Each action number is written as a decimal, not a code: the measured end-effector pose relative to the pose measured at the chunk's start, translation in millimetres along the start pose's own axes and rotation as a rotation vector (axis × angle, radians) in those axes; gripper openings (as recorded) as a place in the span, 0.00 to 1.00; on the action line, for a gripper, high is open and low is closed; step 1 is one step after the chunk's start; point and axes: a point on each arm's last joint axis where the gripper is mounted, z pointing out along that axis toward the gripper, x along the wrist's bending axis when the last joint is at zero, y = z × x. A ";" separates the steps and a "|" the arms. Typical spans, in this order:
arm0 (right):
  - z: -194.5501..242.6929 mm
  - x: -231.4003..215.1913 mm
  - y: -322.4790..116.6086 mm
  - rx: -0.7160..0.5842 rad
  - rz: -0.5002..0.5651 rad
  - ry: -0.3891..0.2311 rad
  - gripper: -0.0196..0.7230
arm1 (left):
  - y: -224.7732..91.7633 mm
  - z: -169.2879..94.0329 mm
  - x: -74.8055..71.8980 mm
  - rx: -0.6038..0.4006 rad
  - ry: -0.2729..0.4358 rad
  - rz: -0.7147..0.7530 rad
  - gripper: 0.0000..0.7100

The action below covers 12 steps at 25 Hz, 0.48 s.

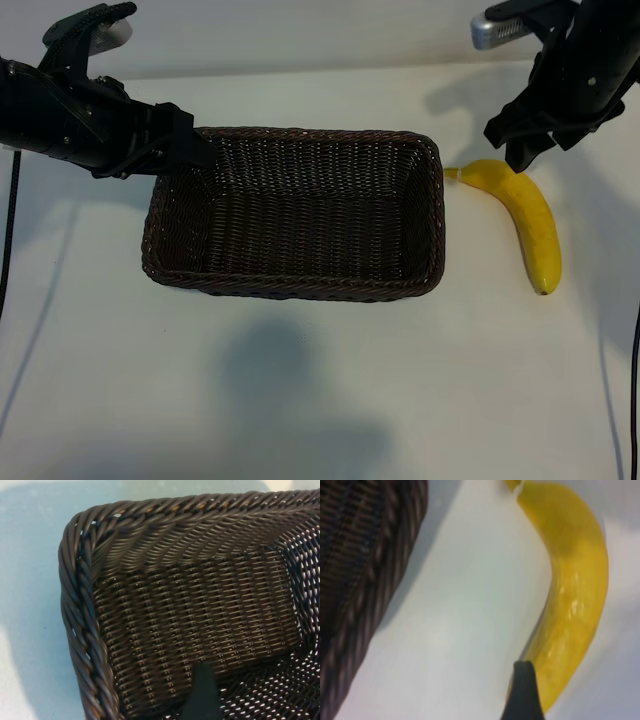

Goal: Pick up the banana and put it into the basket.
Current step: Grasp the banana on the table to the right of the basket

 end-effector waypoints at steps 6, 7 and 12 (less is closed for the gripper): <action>23.3 -1.3 -7.5 -0.044 -0.004 -0.024 0.80 | 0.0 0.0 0.0 0.000 0.000 0.000 0.84; 25.9 -1.8 -8.3 -0.053 -0.007 -0.030 0.80 | 0.0 0.0 0.0 0.000 0.000 0.000 0.84; 28.8 -4.4 -7.7 -0.079 -0.026 -0.063 0.80 | 0.0 0.0 0.0 0.000 0.000 0.000 0.84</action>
